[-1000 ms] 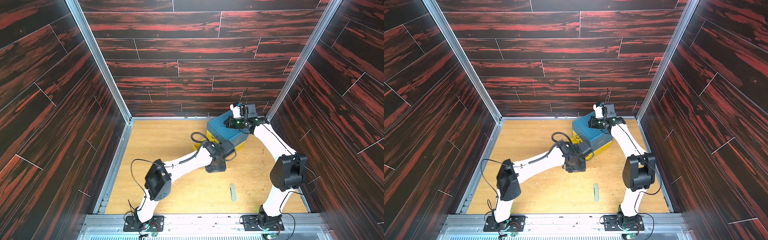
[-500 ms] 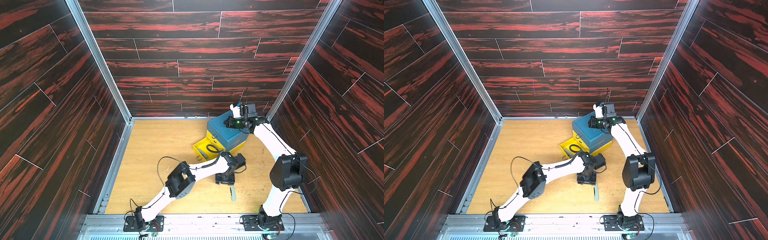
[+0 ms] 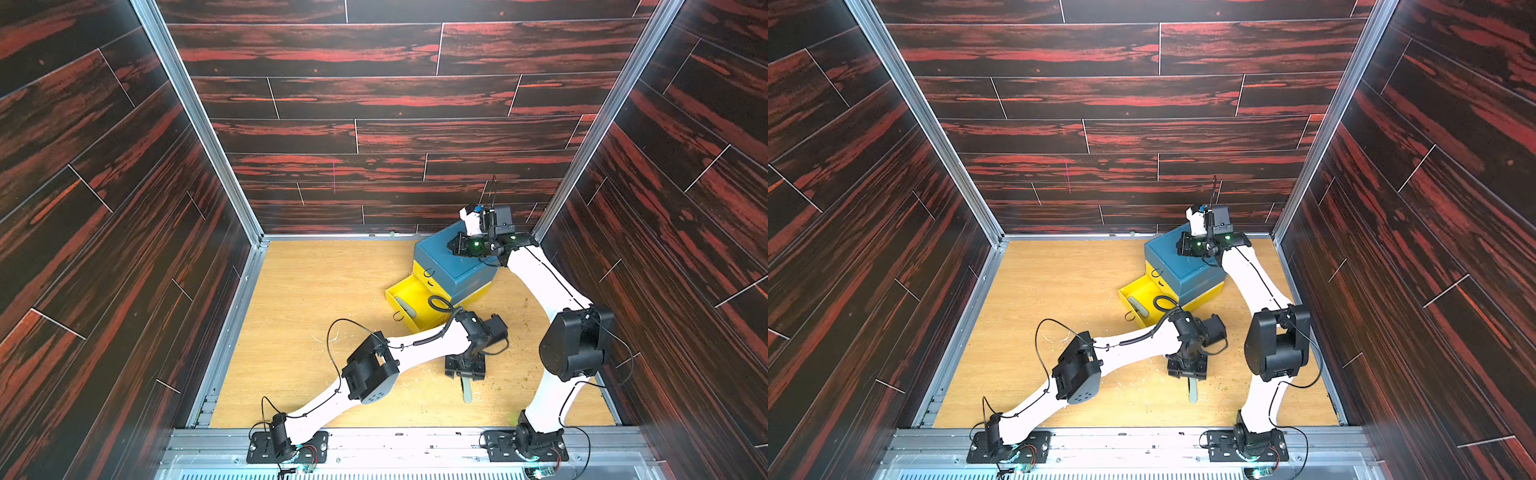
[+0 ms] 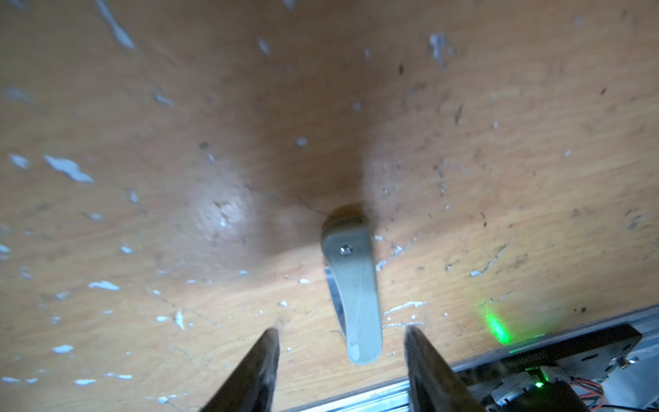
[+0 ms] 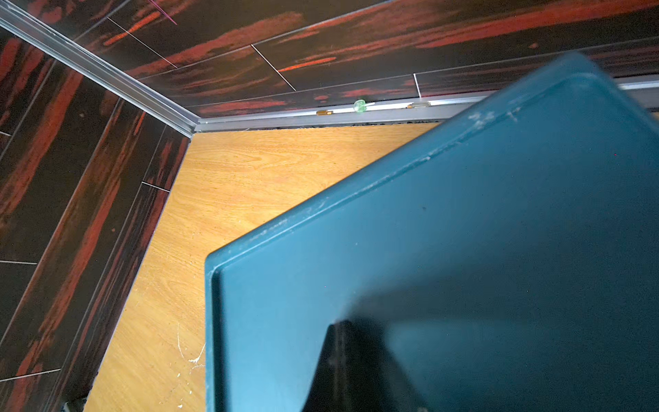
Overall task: Place the fruit knives into the drawer by color
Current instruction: Pick up the fruit knife from the center of the board.
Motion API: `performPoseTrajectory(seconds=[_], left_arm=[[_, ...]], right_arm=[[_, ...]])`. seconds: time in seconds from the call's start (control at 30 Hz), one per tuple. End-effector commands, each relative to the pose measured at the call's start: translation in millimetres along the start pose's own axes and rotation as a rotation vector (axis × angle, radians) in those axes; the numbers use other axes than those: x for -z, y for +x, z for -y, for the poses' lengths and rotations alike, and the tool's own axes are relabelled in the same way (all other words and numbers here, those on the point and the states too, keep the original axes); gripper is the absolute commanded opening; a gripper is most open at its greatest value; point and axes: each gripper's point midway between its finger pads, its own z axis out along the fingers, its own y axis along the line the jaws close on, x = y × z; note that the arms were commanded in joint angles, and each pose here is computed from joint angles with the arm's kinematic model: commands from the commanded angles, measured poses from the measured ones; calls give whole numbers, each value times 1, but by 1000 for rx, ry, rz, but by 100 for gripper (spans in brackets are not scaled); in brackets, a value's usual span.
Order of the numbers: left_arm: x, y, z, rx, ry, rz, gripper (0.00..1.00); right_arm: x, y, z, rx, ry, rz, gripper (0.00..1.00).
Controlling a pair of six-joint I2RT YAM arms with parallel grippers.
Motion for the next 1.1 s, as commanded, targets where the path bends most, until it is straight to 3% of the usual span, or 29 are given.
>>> performPoseTrajectory(seconds=[0.0, 0.8, 1.07], left_arm=[[-2, 13, -1, 10, -27, -38, 60], [-16, 18, -21, 62, -155, -97, 58], [-19, 23, -26, 82, -146, -141, 54]], right_arm=[[-29, 135, 60, -181, 190, -452, 0], [-33, 140, 60, -191, 169, -448, 0], [-31, 140, 60, -189, 171, -445, 0]])
